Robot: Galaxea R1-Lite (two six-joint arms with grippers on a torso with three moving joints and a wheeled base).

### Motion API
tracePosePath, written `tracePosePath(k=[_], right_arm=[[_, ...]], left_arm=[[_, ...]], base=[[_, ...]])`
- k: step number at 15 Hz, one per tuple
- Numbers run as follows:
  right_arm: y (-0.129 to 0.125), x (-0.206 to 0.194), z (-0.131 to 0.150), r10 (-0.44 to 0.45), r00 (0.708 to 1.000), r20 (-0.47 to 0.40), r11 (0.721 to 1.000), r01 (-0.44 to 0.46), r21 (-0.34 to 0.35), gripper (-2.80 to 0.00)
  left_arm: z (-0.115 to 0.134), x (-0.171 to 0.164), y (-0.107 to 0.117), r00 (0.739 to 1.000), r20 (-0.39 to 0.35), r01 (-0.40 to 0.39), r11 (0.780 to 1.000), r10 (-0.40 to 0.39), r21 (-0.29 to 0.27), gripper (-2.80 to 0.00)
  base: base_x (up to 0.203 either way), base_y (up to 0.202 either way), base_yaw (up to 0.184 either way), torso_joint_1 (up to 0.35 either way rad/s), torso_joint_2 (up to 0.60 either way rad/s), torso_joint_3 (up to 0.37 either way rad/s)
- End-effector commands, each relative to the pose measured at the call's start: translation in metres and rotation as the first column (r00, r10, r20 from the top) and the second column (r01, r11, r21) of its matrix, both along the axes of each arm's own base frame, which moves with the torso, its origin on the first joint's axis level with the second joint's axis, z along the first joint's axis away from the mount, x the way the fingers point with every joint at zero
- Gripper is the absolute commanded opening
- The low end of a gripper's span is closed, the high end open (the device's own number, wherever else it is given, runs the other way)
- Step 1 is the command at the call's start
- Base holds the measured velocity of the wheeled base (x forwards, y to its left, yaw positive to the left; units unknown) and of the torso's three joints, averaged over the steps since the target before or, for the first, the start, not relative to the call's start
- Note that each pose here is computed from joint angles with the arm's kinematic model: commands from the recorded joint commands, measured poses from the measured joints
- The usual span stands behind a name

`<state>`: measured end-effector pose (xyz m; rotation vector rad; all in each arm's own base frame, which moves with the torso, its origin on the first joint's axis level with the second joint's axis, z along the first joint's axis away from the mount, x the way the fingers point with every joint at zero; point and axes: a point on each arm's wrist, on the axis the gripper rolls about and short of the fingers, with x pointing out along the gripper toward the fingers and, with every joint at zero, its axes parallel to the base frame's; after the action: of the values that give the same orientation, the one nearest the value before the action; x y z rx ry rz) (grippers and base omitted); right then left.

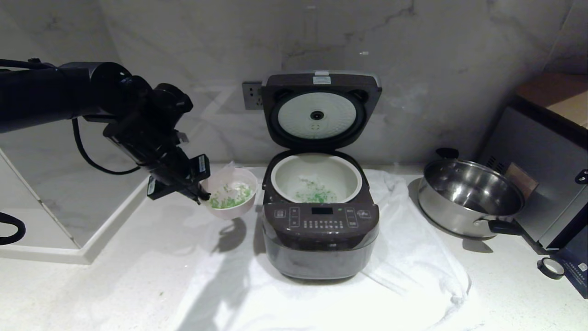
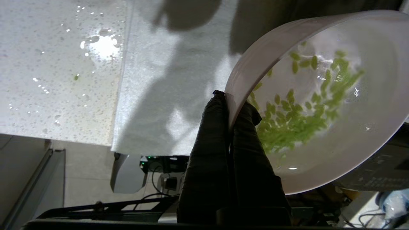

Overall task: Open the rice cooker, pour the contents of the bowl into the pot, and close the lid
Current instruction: Pour the water from the bowl into the rice cooker

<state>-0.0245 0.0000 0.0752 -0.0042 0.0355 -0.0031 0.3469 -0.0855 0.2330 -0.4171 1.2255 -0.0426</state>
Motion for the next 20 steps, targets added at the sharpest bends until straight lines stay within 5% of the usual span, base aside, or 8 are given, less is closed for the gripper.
tracePosePath(k=[1, 6, 20], right_arm=[[0.0, 0.0, 0.0, 0.0, 1.0, -0.001, 1.0, 0.0, 0.0, -2.8], [0.0, 0.0, 0.0, -0.001, 1.0, -0.001, 1.0, 0.001, 0.0, -2.8], [0.0, 0.0, 0.0, 0.0, 1.0, -0.003, 1.0, 0.0, 0.0, -2.8]], left_arm=[[-0.004, 0.002, 0.007, 1.0, -0.017, -0.022, 1.0, 0.022, 0.011, -2.8], [-0.016, -0.001, 0.024, 0.997, -0.068, -0.025, 0.999, 0.027, 0.038, -2.8], [-0.015, 0.0, 0.021, 0.998, -0.061, -0.007, 0.999, 0.009, 0.04, -2.8]], base=[[0.0, 0.0, 0.0, 0.0, 0.0, 0.0], [0.0, 0.0, 0.0, 0.0, 0.0, 0.0], [0.0, 0.0, 0.0, 0.0, 0.0, 0.0]])
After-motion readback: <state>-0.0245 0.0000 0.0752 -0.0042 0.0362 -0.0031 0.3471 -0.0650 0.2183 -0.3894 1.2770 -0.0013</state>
